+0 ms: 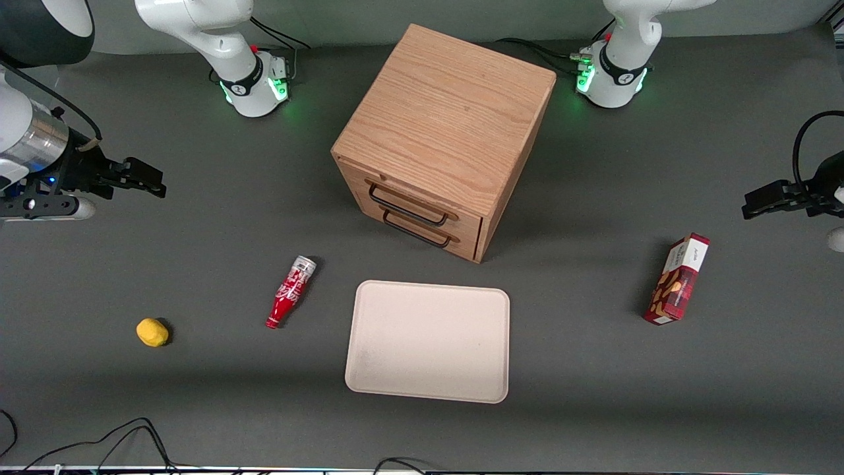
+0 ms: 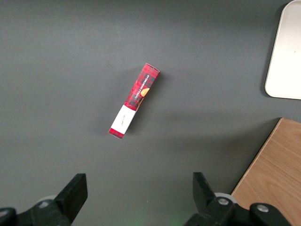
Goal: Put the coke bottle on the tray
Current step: 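Move the right gripper from rest toward the red Coca-Cola bottle, then lower the open right gripper over the bottle and close on it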
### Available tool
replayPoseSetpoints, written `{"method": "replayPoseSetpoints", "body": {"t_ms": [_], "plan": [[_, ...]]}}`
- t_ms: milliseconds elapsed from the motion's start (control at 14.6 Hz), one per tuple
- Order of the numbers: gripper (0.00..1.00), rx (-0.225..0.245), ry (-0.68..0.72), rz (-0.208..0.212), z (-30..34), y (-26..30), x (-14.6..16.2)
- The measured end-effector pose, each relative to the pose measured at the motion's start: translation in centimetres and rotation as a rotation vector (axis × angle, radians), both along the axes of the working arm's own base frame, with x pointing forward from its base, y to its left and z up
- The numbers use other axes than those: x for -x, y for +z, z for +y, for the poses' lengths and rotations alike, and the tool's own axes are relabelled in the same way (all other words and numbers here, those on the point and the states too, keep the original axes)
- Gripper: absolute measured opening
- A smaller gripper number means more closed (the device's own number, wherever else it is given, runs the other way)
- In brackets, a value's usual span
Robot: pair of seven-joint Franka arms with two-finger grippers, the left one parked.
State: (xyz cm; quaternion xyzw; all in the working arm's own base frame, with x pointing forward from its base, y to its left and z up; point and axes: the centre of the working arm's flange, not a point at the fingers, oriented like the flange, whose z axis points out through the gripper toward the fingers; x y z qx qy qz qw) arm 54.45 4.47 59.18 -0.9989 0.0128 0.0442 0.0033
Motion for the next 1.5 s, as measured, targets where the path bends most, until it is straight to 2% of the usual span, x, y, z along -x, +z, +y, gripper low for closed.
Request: {"method": "replayPoseSetpoints", "body": {"t_ms": [274,479,684,752,1094,1231,1368,1504], "plan": [[1.0,0.0,0.001,0.005,0.0,0.2,0.0],[1.0,0.004,0.006,0.053,1.0,-1.7,-0.7],[1.0,0.013,-0.015,0.124,3.1,-6.5,-2.5],[1.0,0.008,-0.04,0.128,4.2,-8.4,-3.4],[1.0,-0.001,-0.263,0.115,9.9,-19.4,-6.6],[1.0,0.015,-0.347,0.105,11.0,-24.1,-7.6],[1.0,0.027,-0.4,0.081,11.8,-28.3,-8.0],[1.0,0.038,-0.431,0.037,12.2,-31.6,-7.7]]}}
